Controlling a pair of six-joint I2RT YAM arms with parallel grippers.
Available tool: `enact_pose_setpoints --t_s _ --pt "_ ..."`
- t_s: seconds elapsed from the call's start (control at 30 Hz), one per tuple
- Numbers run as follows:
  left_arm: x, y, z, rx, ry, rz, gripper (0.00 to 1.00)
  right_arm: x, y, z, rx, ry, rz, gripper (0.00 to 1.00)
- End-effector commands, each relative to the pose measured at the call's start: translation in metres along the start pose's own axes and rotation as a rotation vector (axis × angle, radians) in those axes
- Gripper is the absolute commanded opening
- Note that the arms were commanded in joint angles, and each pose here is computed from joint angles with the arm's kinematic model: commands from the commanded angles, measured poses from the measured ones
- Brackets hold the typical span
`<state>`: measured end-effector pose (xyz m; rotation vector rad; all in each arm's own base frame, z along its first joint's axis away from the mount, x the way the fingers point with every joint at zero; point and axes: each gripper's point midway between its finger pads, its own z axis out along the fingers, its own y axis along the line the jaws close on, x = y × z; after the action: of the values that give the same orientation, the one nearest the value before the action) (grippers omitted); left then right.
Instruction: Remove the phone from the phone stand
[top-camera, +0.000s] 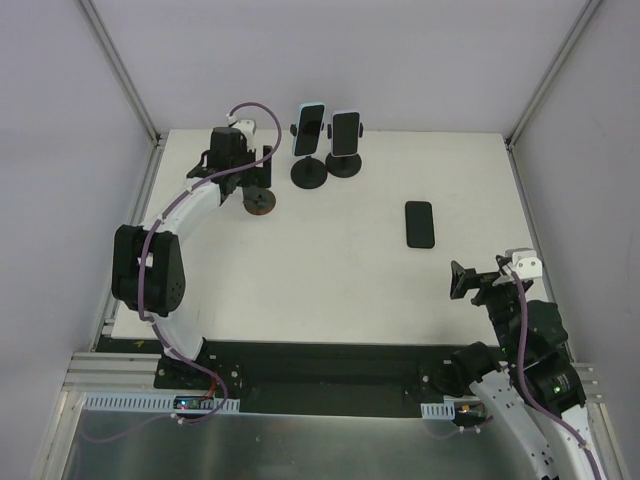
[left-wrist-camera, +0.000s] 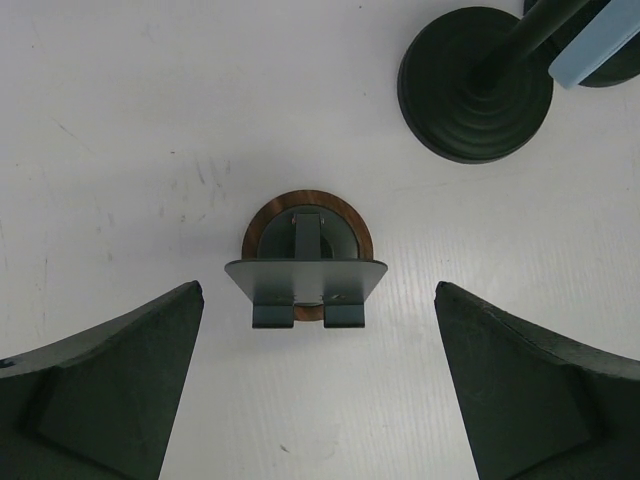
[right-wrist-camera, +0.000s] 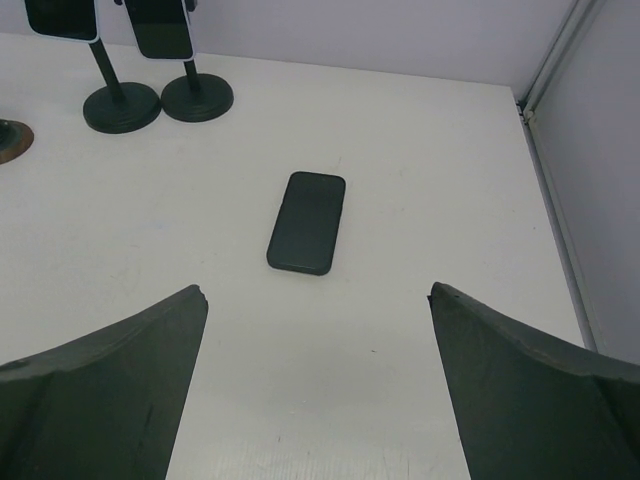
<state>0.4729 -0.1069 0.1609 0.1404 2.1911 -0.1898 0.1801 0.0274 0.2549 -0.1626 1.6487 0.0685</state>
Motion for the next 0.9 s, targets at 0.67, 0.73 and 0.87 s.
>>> enact_pose_setpoints --t_s 0.67,0.73,0.87 --pt "0.005 0.015 0.036 -0.03 0.025 0.04 0.61 -0.02 0.0 0.002 0.005 -0.119 0.036 0.96" --pt "0.006 0.017 0.034 -0.033 0.023 0.037 0.6 -0.019 0.001 0.001 -0.001 -0.119 0.038 0.96" --pt "0.005 0.026 0.023 -0.047 0.006 0.027 0.42 -0.019 0.001 0.002 -0.001 -0.115 0.038 0.96"
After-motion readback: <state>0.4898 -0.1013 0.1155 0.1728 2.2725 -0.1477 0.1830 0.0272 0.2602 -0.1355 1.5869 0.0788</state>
